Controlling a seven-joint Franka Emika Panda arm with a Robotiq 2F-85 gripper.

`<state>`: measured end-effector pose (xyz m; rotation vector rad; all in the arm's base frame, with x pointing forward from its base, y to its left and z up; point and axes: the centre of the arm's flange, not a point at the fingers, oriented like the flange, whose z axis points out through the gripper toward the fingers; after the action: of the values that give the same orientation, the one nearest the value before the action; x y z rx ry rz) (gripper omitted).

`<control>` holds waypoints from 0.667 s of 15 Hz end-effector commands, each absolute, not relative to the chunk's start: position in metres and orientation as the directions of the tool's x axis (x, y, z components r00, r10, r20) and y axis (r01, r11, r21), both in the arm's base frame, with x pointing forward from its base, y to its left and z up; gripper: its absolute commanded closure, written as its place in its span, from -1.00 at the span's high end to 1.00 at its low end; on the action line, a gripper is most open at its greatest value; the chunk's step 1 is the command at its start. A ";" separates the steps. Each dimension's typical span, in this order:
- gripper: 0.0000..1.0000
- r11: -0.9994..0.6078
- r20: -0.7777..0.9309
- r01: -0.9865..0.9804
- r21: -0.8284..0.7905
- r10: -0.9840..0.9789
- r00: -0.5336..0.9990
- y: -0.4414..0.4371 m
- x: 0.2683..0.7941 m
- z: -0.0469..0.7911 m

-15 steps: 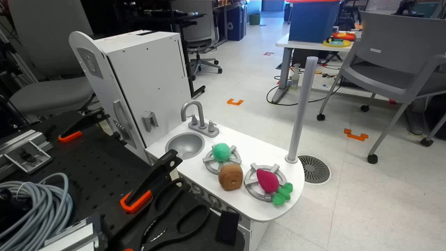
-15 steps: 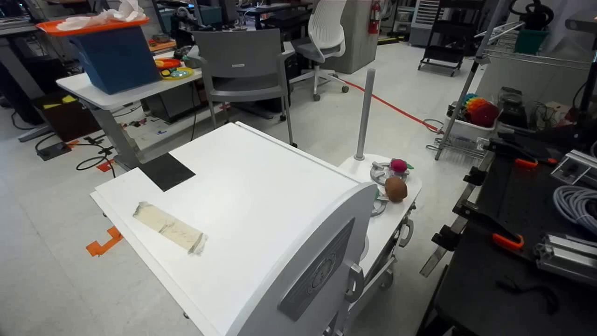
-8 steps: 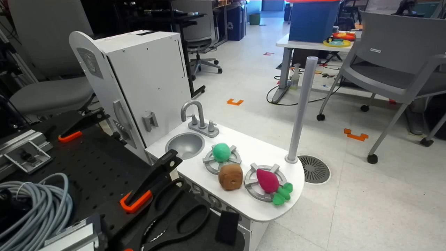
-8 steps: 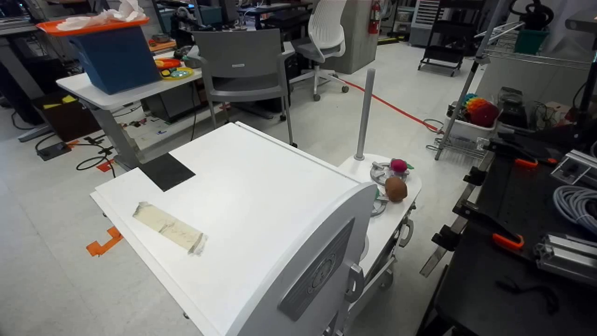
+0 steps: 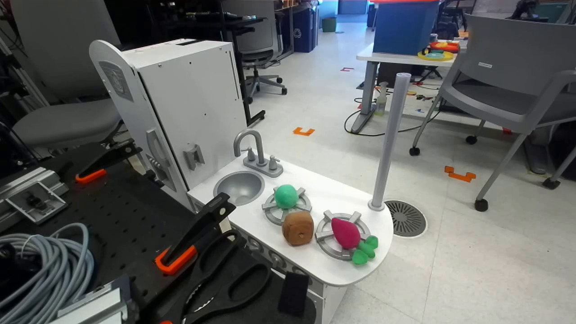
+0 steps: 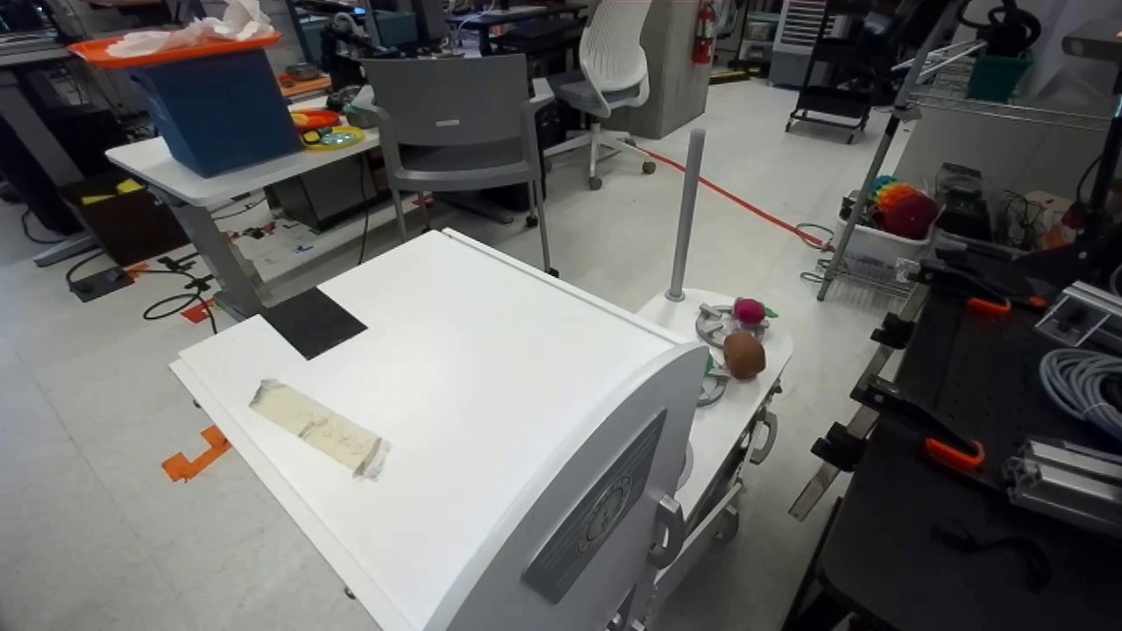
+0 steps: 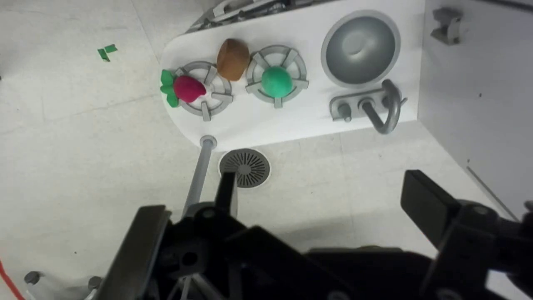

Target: Put the green sponge in the sink

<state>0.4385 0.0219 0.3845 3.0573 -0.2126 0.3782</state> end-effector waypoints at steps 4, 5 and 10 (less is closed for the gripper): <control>1.00 -0.978 0.354 -0.207 -0.033 -0.205 0.913 -0.026 0.534 0.272; 1.00 -0.976 0.349 -0.214 -0.044 -0.216 0.912 -0.029 0.540 0.254; 1.00 -0.975 0.248 -0.218 -0.029 -0.219 0.944 -0.021 0.556 0.140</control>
<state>0.5261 -0.0319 0.1953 3.0958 -0.3599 0.4297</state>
